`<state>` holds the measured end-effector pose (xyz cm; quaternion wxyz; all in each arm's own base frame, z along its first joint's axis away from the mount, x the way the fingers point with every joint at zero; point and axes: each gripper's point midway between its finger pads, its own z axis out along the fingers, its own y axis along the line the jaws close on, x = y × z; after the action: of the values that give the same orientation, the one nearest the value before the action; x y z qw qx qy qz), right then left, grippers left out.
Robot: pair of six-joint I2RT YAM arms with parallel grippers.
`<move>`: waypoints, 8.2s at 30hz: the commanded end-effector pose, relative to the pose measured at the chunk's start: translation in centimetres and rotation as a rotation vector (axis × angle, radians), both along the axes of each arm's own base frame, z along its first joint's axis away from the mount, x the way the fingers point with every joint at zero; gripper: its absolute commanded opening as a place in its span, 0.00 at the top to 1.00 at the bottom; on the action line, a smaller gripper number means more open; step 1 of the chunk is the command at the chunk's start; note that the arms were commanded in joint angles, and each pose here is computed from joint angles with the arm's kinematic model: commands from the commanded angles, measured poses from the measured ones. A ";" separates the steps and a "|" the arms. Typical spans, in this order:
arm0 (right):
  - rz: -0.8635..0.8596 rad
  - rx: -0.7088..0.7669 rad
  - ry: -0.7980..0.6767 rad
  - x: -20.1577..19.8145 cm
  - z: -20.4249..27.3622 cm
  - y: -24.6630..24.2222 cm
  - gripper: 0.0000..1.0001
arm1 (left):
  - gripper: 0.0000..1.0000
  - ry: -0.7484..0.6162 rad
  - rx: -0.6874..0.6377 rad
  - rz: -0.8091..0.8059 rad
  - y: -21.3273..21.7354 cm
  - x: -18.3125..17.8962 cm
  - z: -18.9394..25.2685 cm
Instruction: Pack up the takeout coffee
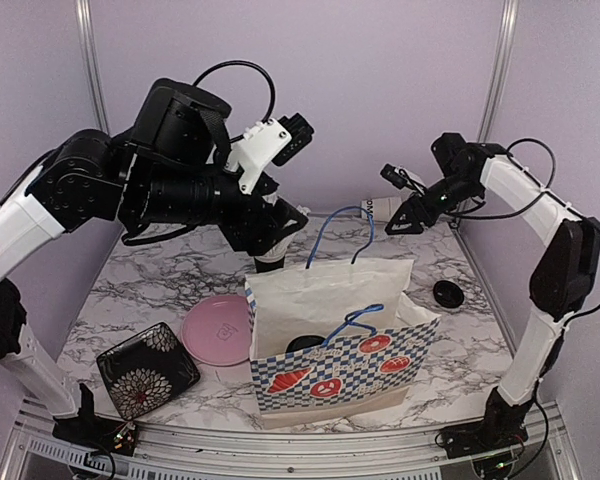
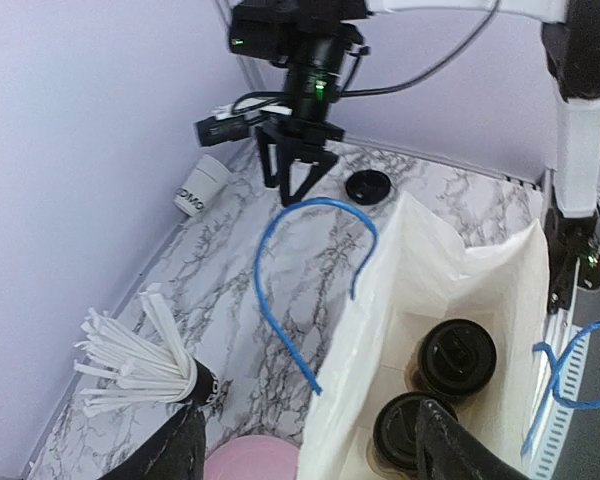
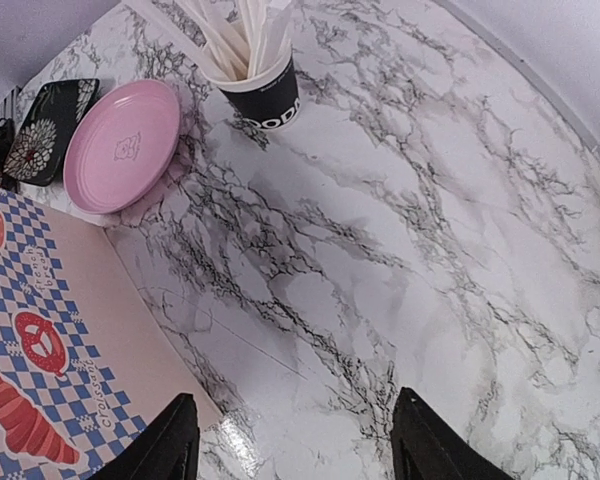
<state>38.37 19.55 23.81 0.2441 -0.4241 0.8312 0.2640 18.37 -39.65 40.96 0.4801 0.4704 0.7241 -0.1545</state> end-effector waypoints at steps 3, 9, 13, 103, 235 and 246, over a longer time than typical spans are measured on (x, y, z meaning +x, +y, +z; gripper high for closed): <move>-0.152 0.042 -0.204 1.9 4.9 -3.6 0.36 | 0.33 -0.067 -0.212 0.431 7.4 8.5 1.6; -0.235 0.163 -0.305 1.6 4.8 -6.6 0.23 | 0.37 0.048 -0.365 0.528 11.2 13.6 -1.4; -0.204 0.205 -0.274 1.0 3.2 -6.3 0.19 | 0.37 0.114 -0.391 0.484 10.3 15.8 -3.6; -0.124 0.220 -0.226 -0.7 -1.9 -5.5 0.30 | 1.00 0.252 -0.578 -0.037 11.2 -1.5 12.2; -0.024 0.150 -0.127 -2.0 -6.4 -4.4 0.32 | 1.00 0.304 -0.133 0.537 9.1 22.9 -12.9; -0.014 0.131 -0.122 -2.0 -6.9 -4.1 0.32 | 1.00 0.145 -0.318 0.462 12.1 17.6 0.5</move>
<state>36.38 15.03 17.08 0.3298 -0.4069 0.7995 0.2940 39.40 -29.19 32.74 0.4493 0.1963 0.8584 -0.1508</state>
